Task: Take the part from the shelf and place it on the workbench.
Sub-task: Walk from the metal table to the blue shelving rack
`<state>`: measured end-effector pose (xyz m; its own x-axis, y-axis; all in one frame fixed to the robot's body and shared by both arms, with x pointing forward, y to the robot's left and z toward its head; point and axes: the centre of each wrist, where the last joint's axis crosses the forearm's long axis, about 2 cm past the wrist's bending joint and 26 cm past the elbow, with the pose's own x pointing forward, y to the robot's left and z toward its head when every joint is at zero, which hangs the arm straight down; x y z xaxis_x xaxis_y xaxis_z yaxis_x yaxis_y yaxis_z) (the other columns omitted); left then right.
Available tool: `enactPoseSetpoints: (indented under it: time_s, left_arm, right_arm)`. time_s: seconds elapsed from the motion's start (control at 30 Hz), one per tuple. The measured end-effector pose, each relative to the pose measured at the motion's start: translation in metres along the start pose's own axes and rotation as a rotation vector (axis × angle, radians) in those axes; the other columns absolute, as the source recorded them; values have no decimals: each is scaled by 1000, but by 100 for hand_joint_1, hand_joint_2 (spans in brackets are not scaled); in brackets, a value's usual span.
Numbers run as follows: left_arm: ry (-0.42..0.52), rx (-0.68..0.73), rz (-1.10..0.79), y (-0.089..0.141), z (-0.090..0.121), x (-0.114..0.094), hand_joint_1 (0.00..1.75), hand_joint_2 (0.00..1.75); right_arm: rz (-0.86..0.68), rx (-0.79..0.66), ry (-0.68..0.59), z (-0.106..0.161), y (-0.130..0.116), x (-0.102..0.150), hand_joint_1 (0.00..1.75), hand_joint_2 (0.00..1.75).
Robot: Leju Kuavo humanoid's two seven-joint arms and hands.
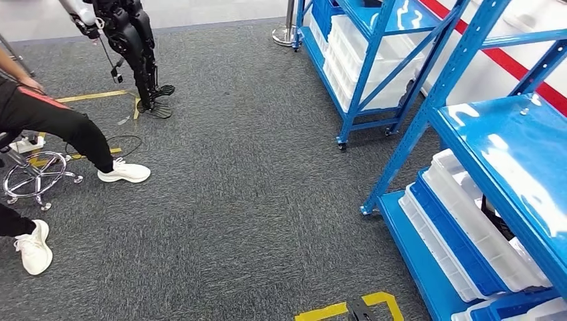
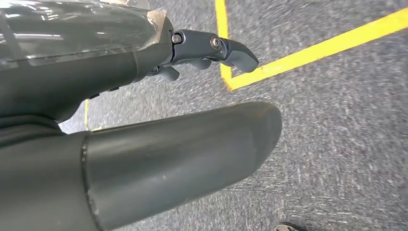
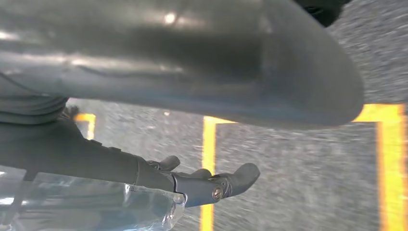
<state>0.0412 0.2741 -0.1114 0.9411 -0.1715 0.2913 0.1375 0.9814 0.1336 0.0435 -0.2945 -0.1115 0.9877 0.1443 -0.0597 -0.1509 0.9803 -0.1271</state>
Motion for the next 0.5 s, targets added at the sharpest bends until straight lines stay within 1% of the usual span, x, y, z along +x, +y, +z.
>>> enactPoseSetpoints:
  time_s: [0.17, 0.3, 0.5]
  left_arm:
    - [-10, 1, -3, 1, 0, 2, 0, 0]
    - [-24, 1, -6, 1, -1, 6, 0, 0]
    - [-21, 2, -8, 2, -1, 2, 0, 0]
  right_arm:
    - [-4, 4, 25, 0, 0, 1, 0, 0]
    - [-14, 11, 50, -1, 1, -4, 0, 0]
    - [-15, 15, 55, 0, 3, -4, 0, 0]
